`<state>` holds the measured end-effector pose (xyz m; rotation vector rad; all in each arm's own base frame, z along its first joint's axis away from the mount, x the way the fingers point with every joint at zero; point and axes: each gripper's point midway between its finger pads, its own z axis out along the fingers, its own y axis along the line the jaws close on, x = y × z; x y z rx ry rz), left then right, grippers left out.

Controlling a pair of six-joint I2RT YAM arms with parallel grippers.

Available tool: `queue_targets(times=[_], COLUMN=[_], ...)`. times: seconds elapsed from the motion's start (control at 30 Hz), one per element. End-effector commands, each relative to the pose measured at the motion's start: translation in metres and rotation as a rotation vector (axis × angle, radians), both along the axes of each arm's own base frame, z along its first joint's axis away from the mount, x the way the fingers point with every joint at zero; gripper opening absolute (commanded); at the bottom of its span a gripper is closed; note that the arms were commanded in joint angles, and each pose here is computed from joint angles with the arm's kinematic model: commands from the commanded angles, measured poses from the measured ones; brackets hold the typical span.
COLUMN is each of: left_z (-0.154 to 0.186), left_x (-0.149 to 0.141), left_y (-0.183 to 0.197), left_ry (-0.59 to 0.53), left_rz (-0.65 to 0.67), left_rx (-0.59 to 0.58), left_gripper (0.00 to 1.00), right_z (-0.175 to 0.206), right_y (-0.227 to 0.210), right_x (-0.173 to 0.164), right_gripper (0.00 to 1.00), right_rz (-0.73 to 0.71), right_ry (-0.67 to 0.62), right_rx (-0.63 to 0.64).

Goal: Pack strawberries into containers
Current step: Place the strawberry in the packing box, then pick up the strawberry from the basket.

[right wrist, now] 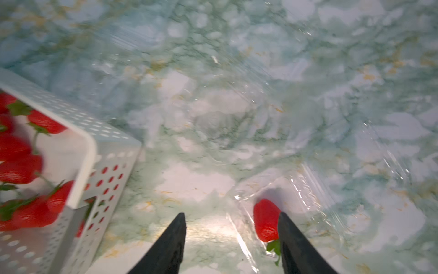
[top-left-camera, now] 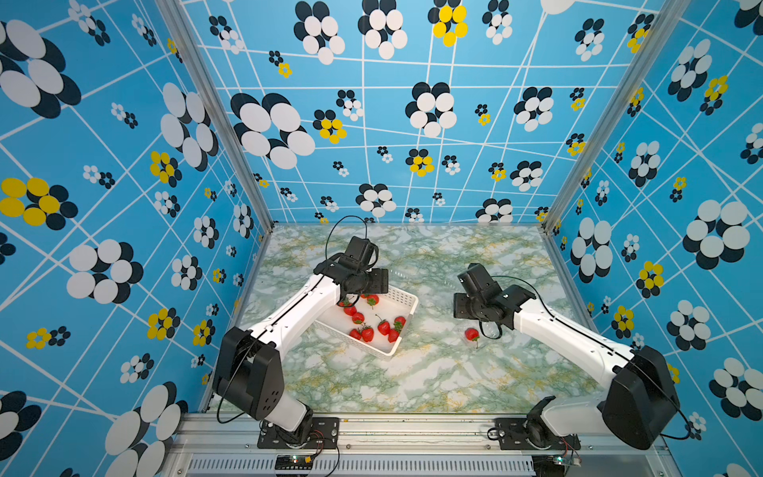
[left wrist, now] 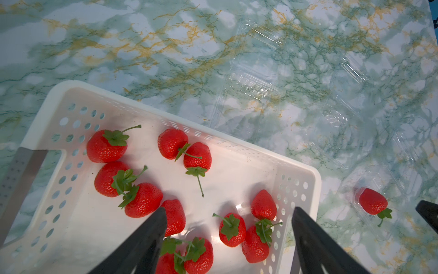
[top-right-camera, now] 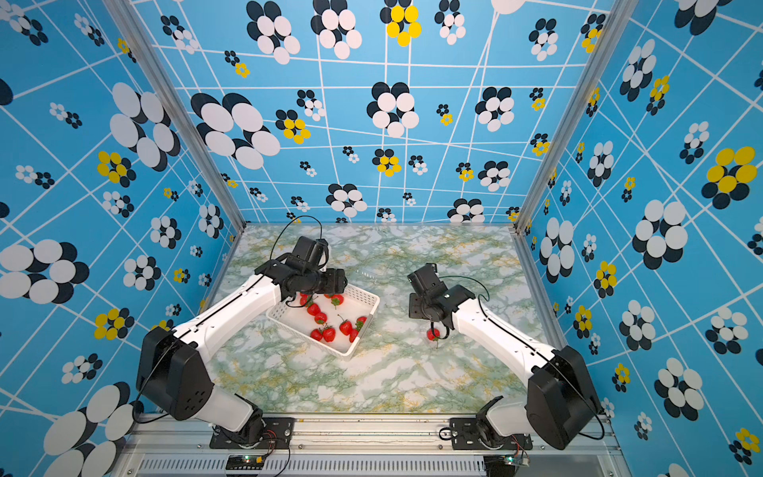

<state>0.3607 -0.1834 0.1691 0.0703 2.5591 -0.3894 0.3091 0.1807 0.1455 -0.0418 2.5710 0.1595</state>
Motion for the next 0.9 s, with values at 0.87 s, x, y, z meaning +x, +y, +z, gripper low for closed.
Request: queue_targets(times=[0.87], left_z=[-0.017], left_x=[-0.036], left_y=[0.080], left_ry=[0.035], left_rz=[0.185], left_rx=[-0.085], left_gripper=[0.85], right_z=[-0.071], right_y=[0.216], right_x=[-0.020], right_gripper=[0.53], right_rz=[0.570], right_ry=[0.273], right_rx=[-0.027])
